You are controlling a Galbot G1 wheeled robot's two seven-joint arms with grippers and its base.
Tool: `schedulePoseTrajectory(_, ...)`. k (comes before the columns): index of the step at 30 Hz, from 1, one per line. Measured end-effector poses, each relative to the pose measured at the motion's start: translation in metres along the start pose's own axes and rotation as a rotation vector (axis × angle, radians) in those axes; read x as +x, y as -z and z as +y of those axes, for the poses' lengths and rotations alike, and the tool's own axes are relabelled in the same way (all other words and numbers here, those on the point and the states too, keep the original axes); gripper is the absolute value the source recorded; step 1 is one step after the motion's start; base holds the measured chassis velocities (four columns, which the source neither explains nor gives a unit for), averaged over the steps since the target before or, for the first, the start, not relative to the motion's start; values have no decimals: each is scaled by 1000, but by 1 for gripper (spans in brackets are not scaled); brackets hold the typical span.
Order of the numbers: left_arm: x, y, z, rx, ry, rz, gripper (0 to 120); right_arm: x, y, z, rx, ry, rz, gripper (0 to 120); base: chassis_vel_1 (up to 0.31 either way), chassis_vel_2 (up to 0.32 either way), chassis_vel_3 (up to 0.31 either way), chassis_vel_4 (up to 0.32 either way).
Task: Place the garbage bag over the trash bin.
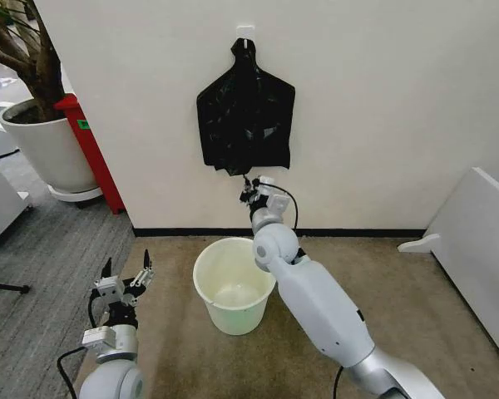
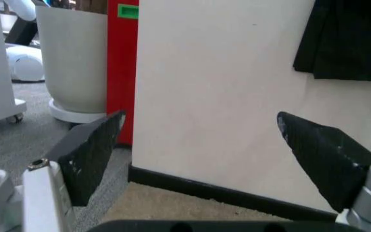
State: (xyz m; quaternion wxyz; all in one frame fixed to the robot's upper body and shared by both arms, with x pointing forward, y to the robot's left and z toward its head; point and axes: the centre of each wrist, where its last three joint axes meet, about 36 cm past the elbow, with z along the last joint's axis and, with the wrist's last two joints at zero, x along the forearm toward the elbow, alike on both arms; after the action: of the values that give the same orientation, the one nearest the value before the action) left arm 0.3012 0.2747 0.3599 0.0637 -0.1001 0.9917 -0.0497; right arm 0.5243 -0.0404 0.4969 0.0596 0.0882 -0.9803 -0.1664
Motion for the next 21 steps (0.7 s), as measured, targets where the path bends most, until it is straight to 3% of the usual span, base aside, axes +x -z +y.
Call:
schedulePoseTrajectory(1, 0, 0, 0, 0, 0, 0, 91, 4, 6, 1, 10, 8, -15, 38, 0, 0, 0, 0)
schedulePoseTrajectory(2, 0, 0, 0, 0, 0, 0, 91, 4, 6, 1, 10, 8, -15, 38, 0, 0, 0, 0)
schedulePoseTrajectory(7, -1, 2, 1, -3, -4, -4, 91, 28, 28, 0, 127, 26, -104, 60, 0, 0, 0, 0)
schedulePoseTrajectory(10, -3, 4, 1, -4, -8, -7, 91, 35, 33, -4, 154, 28, -121, 67, 0, 0, 0, 0)
schedulePoseTrajectory(13, -6, 5, 4, -8, -10, -11, 91, 47, 36, -11, 178, 38, -120, 82, 0, 0, 0, 0)
schedulePoseTrajectory(21, -12, 8, 3, -5, -22, -16, 91, 66, 48, -28, 194, 52, -146, 100, 0, 0, 0, 0)
